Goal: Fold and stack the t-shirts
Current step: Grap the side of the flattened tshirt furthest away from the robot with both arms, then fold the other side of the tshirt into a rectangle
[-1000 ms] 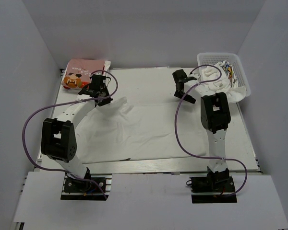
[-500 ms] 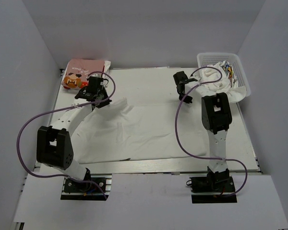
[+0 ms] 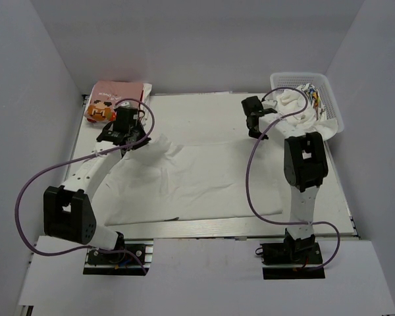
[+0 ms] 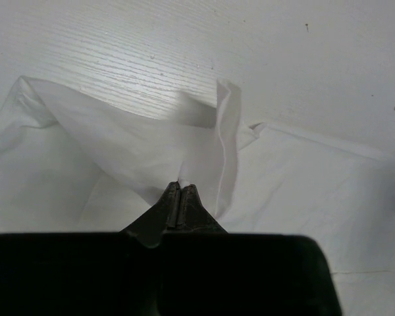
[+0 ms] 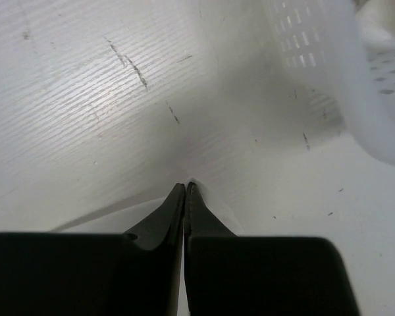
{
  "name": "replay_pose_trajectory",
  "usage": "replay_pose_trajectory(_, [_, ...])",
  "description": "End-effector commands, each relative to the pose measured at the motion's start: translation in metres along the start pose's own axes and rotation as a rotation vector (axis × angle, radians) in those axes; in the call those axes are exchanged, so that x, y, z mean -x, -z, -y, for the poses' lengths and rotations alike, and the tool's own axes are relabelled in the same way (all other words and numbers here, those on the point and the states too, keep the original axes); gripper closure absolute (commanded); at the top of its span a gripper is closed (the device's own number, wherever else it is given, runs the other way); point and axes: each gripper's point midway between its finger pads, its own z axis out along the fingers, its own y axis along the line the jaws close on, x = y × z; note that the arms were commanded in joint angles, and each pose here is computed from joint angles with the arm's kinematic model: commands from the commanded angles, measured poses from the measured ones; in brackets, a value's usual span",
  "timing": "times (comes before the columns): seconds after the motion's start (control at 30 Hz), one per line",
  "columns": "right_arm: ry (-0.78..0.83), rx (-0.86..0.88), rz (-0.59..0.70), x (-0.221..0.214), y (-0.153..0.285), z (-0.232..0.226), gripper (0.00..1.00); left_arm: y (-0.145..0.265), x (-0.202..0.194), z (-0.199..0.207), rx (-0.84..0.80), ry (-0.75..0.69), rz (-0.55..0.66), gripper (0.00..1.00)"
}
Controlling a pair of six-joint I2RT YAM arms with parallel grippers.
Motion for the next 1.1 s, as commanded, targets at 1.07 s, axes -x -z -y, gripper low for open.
replay_pose_trajectory(1.07, [-0.089, 0.203, 0.145, -0.063, 0.111, 0.096, 1.00, 0.124, -0.091, -0.097, 0.169, 0.231, 0.001, 1.00])
